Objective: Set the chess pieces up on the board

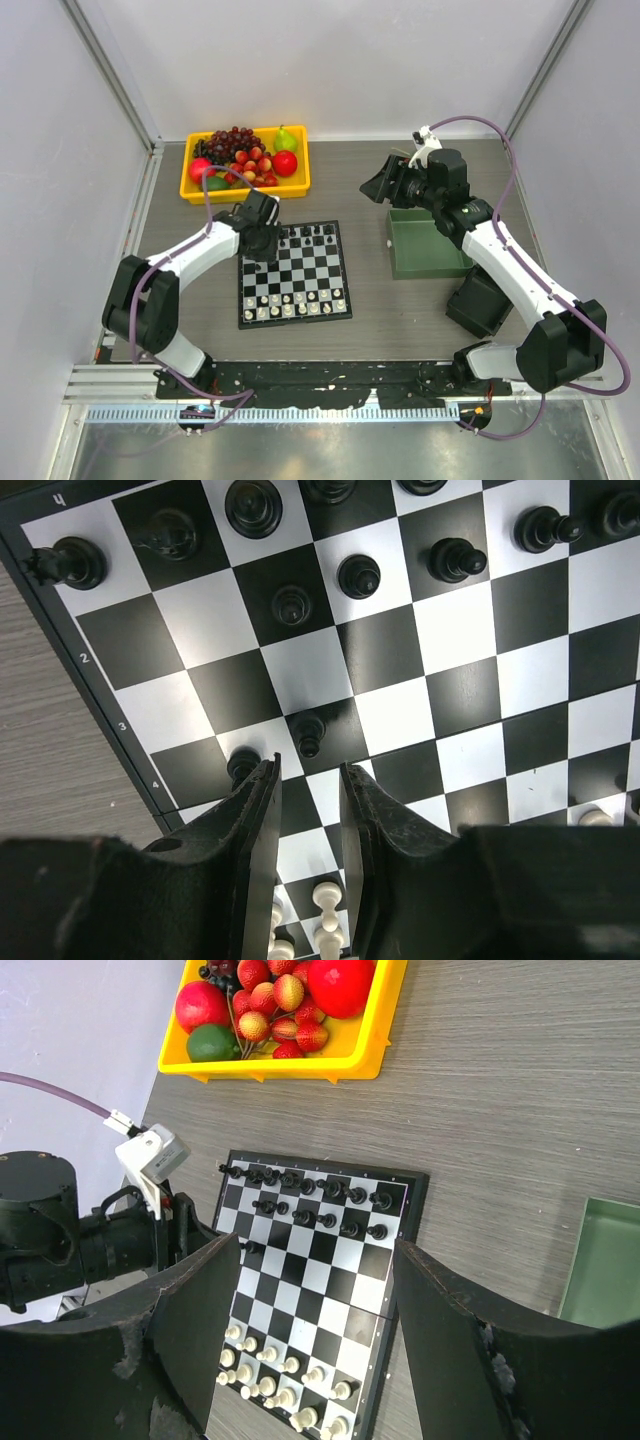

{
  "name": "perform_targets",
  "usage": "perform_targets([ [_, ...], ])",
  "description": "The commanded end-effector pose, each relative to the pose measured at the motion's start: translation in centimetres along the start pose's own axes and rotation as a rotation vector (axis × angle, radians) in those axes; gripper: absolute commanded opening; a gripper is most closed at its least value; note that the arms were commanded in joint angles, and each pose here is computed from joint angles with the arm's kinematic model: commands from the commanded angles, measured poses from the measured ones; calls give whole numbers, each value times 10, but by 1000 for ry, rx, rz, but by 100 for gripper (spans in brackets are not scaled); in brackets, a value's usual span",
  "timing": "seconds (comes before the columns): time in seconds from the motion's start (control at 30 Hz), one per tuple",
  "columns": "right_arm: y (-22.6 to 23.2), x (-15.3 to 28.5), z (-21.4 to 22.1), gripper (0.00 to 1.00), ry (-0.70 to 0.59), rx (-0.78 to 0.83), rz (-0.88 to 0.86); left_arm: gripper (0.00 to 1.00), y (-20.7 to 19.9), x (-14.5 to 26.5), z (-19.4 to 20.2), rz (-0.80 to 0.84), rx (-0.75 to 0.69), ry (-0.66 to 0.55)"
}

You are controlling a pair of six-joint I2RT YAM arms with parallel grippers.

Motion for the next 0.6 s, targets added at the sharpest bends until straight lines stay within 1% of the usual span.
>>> perform_targets([
  [0.0, 6, 1, -9, 69, -36, 8, -38, 35, -4, -4, -7, 21, -8, -22],
  [0.13, 5, 0, -8, 69, -34, 7, -37, 32, -4, -7, -7, 16, -7, -14],
  [0.57, 4, 0, -8, 69, -32, 6, -35, 31, -4, -11, -11, 8, 0, -11],
])
Point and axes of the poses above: each gripper's point midway between its finger pads, its own x axis back along the fingers, its own y axis along the line the jaws close on, z = x × y, the point moved 9 cm from there along x, back along the fingers, and after that the axes turned 11 degrees about -x, right-handed, at the moved point
